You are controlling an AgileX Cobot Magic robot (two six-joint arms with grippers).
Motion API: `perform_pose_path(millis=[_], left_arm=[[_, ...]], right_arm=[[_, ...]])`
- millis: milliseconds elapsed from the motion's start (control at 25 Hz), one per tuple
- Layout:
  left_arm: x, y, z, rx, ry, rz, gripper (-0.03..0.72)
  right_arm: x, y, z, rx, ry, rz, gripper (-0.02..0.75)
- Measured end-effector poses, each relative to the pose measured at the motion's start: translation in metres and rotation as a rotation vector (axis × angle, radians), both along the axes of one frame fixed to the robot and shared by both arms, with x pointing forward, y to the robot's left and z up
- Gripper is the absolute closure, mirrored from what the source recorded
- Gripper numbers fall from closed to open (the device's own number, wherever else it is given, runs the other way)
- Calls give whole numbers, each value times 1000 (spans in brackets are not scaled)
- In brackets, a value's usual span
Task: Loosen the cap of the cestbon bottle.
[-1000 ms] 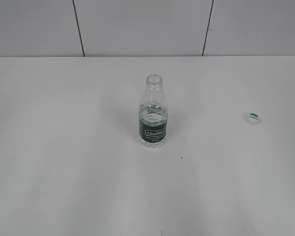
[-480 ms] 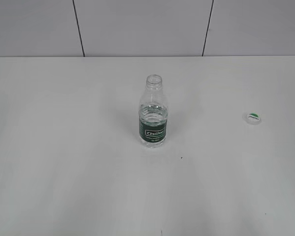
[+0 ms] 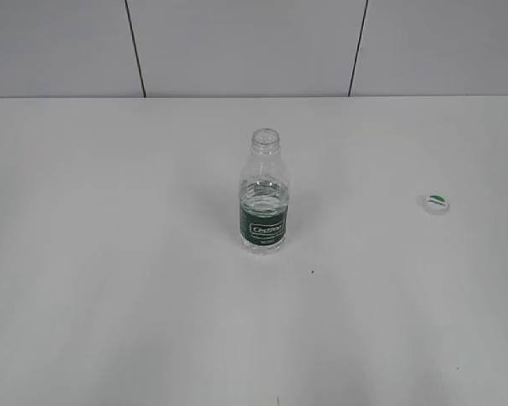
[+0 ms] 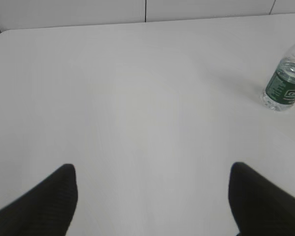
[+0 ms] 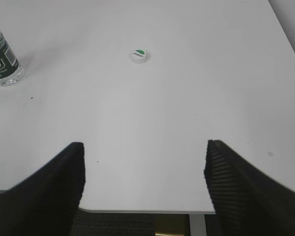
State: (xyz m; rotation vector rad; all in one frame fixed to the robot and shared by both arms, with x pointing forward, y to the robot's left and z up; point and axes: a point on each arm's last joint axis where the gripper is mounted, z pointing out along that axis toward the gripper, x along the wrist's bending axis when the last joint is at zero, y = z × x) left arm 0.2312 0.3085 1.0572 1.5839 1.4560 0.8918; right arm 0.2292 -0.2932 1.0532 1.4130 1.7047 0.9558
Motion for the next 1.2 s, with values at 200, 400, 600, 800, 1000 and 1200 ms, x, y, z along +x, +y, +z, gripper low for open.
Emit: perform_pose_path(millis=[200,400,600,800,1000,1200], left_arm=[[0,1,0,13,-2,20,119],[-1,1,0,18,-2,107,119],[-1,-1,0,2,0,176,119],[-1,-2,0,-3,0,177,119],[-1,-2,0,-3,0,176,119],[-1,-2,0,-3,0,176,124]], right_arm=[[0,0,0,-1,-1,-1,158],[0,-1,0,-5,-4,-4,158],[0,-3,0,-28,-5,-16,158],[1,-5,0,-54,-6,-34,158],[1,-6,0,-60,-7,-39,158],[1,-6,0,-60,-7,-39,158]])
